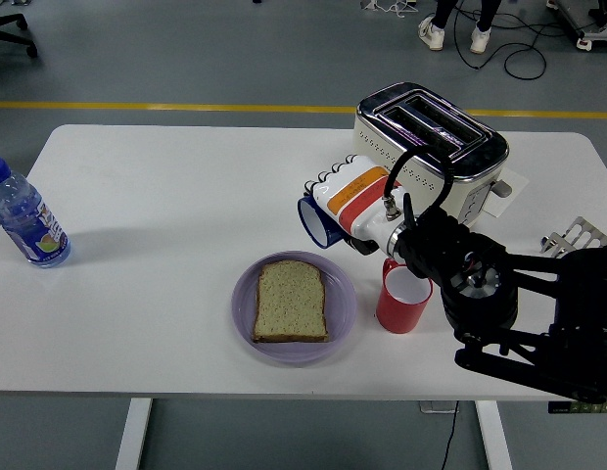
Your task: Pick up the cup,pour liquid into bread,place the cup on the desk
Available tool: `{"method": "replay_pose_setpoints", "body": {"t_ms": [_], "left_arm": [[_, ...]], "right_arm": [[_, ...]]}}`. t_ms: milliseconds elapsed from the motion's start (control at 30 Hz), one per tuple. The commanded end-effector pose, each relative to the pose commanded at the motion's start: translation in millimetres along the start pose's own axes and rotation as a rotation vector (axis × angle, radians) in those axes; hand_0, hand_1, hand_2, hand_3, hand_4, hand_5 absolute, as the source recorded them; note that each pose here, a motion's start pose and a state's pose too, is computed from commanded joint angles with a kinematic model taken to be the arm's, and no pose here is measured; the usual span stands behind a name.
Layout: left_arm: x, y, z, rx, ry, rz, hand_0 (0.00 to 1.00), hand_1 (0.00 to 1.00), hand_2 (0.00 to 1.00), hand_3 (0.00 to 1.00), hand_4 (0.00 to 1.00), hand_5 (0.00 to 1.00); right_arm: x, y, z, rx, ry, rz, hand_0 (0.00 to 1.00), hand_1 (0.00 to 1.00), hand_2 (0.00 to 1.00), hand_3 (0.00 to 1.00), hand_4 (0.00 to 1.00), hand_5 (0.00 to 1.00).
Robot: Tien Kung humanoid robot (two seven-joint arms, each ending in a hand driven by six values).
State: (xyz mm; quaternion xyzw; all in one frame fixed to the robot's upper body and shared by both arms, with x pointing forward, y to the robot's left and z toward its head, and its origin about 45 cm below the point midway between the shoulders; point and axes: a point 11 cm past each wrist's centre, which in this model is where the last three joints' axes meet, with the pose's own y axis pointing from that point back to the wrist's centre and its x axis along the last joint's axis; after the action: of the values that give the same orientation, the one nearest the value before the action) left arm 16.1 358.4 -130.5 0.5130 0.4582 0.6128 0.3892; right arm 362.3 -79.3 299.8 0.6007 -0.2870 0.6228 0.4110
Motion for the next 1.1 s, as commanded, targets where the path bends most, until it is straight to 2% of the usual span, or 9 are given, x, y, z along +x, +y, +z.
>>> {"method": "replay_pose_setpoints", "body": {"t_ms": [200,433,600,700,800,867,1100], "left_arm": [[-0.2,0.0,-0.9,0.001,-0.002,0.0,0.635,0.643,0.652,0.503,0.24,0.855],[-0.6,0.1,0.8,-0.003,-0.005,-0.001,0.635,0.643,0.652,0.503,0.24,0.855],[-1.0,0.3,4.3,-0.009,-0.002,-0.002,0.635,0.643,0.652,0.503,0.24,0.855],[-0.8,0.4,7.1,-0.014,0.001,-0.002,0.635,0.643,0.652,0.503,0.24,0.856],[-0.5,0.6,10.1,-0.019,0.004,-0.001,0.635,0.643,0.652,0.503,0.24,0.856],[-0.5,0.6,10.6,-0.02,0.004,-0.001,0.634,0.643,0.652,0.503,0.24,0.855],[-0.4,1.0,16.5,-0.03,0.004,-0.001,0.633,0.642,0.652,0.503,0.24,0.855]], "right_arm": [[7.4,7.6,27.2,-0.087,-0.284,0.098,0.423,0.459,0.553,0.575,0.606,0.029],[18.5,25.2,74.9,-0.246,-0.587,0.294,0.432,0.461,0.563,0.574,0.586,0.013],[21.8,45.7,113.5,-0.39,-0.869,0.459,0.432,0.461,0.563,0.574,0.586,0.013],[20.2,61.3,136.3,-0.424,-1.052,0.59,0.451,0.464,0.568,0.574,0.582,0.02],[15.6,74.4,159.6,-0.433,-1.162,0.655,0.451,0.464,0.568,0.574,0.582,0.02],[17.8,78.4,166.3,-0.409,-1.21,0.691,0.463,0.467,0.571,0.574,0.585,0.022],[-16.1,107.7,207.0,-0.448,-1.369,0.821,0.47,0.473,0.573,0.578,0.582,0.014]]}}
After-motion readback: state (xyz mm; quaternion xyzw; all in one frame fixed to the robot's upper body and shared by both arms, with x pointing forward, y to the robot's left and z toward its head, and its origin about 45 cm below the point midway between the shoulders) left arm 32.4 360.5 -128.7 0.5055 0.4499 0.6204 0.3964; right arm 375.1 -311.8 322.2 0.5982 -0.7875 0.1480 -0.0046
